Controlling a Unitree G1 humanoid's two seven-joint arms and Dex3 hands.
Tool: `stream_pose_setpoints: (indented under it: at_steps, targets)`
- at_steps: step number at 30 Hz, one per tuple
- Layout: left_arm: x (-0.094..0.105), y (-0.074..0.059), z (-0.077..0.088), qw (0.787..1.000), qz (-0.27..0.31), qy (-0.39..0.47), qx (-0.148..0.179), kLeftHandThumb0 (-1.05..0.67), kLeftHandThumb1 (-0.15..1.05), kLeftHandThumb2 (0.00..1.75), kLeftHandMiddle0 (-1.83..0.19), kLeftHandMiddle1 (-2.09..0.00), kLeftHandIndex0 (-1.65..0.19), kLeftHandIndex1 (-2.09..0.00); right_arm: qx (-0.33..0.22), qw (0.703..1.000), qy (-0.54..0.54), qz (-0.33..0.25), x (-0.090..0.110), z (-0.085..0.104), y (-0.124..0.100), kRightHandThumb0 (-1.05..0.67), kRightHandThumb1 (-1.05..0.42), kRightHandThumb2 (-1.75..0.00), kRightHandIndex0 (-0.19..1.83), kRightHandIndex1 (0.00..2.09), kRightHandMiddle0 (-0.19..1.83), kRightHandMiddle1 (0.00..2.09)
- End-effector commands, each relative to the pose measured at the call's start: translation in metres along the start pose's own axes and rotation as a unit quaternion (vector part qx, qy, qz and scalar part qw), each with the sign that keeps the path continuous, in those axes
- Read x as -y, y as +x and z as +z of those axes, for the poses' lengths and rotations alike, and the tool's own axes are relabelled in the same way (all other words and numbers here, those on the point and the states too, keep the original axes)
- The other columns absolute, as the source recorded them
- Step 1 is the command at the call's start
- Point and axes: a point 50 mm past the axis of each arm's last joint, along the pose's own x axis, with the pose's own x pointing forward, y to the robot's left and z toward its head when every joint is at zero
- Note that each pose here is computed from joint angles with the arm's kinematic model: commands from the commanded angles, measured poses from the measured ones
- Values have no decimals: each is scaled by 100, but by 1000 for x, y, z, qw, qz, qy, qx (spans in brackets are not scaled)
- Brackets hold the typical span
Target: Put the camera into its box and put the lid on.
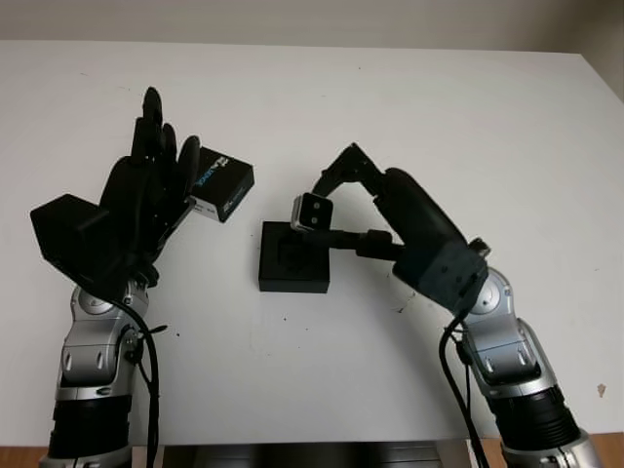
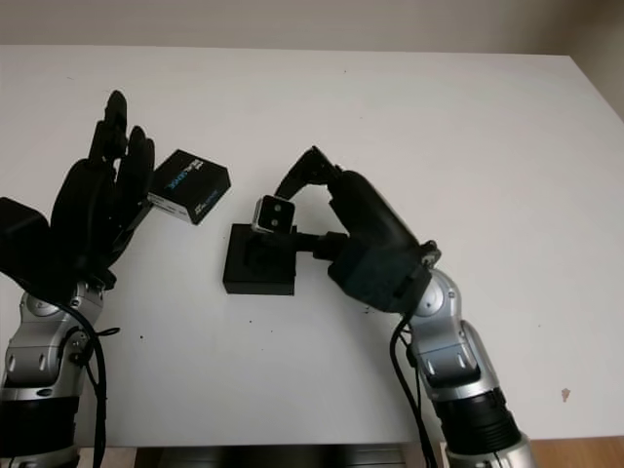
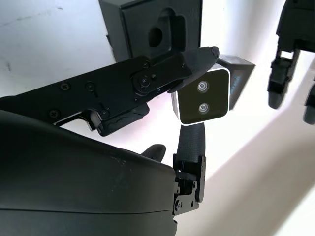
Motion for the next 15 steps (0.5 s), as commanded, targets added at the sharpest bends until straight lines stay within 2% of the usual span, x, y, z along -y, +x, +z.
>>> stream_pose_setpoints:
  at_steps: [1,6,15]
  targets:
    - [3,0,2,1000,-2,1,7,-73,105,49,19,0,19,0,9,1000,-3,8,6,6,3,-46,-105,-10,15,54,24,194]
    - [3,0,2,1000,-1,-2,6,-72,105,49,19,0,19,0,-3,999,-6,37,8,5,8,-47,-105,-8,18,48,27,190]
    - [6,0,2,1000,0,-13,8,-71,105,49,19,0,19,0,-1,998,-18,52,8,9,14,-48,-103,-5,25,43,37,188]
